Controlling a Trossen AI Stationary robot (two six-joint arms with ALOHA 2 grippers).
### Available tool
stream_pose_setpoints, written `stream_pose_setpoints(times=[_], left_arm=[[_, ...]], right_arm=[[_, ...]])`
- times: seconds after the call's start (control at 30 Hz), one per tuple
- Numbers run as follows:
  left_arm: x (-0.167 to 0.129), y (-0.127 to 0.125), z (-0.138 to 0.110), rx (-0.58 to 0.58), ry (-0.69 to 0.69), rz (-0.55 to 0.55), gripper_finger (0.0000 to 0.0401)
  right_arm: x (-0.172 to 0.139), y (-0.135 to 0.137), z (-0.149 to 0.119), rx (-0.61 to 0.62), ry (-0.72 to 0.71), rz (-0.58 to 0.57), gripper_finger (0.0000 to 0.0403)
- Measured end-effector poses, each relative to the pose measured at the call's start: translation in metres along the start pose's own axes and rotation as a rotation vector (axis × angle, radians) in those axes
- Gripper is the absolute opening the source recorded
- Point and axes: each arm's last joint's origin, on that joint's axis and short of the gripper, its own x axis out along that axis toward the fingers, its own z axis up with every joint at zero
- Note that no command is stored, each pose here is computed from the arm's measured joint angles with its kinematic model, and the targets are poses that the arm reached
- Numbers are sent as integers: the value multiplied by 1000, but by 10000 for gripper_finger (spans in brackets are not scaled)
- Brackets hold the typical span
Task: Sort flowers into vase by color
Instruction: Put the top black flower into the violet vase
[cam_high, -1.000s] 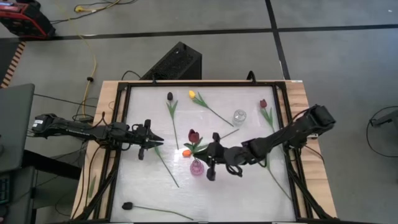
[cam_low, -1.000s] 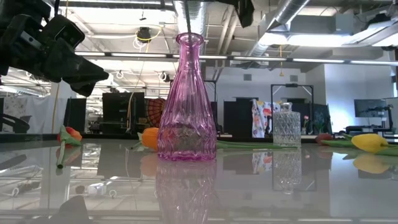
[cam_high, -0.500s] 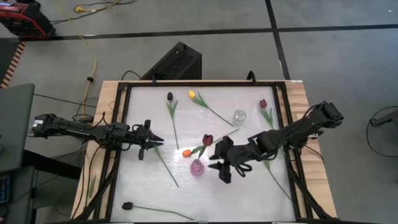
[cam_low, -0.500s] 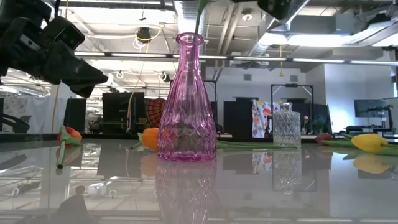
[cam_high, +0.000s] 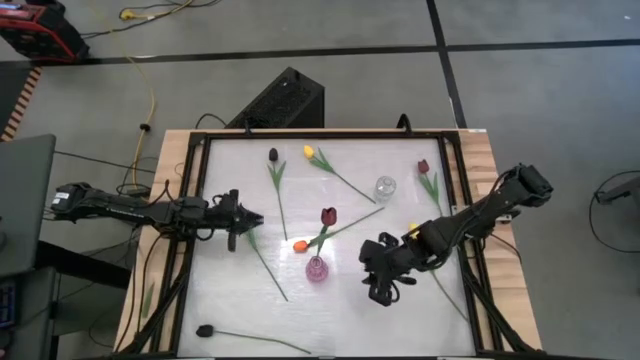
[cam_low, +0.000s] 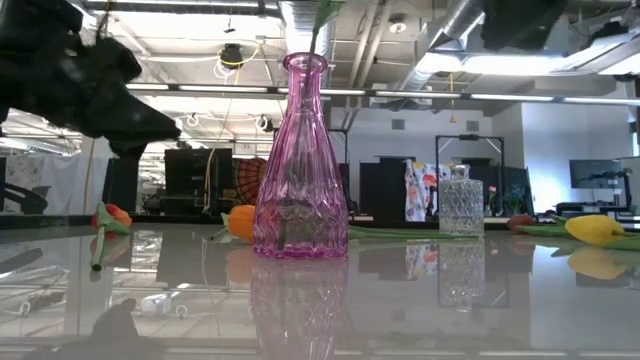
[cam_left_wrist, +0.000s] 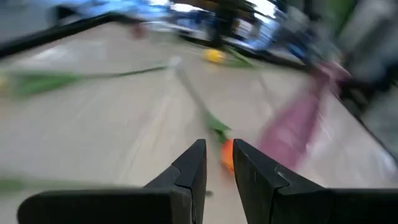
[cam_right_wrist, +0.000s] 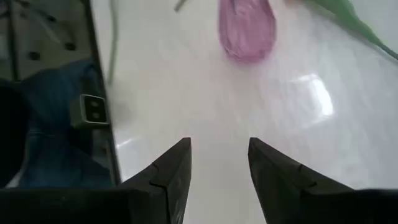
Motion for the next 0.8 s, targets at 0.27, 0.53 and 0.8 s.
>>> stream_pose_setpoints(times=[0.27,0.53,0.8], left_arm=[[16,0,25,-171,41,172,49],[45,1,42,-210,168,292,43],[72,4,48,-266,205,364,49]], right_arm=[[0,0,-2,-65,-4,-24,173],[0,-1,-3,-191,-27,-71,173],[-1,1,-14,-403,-16,-144,173]])
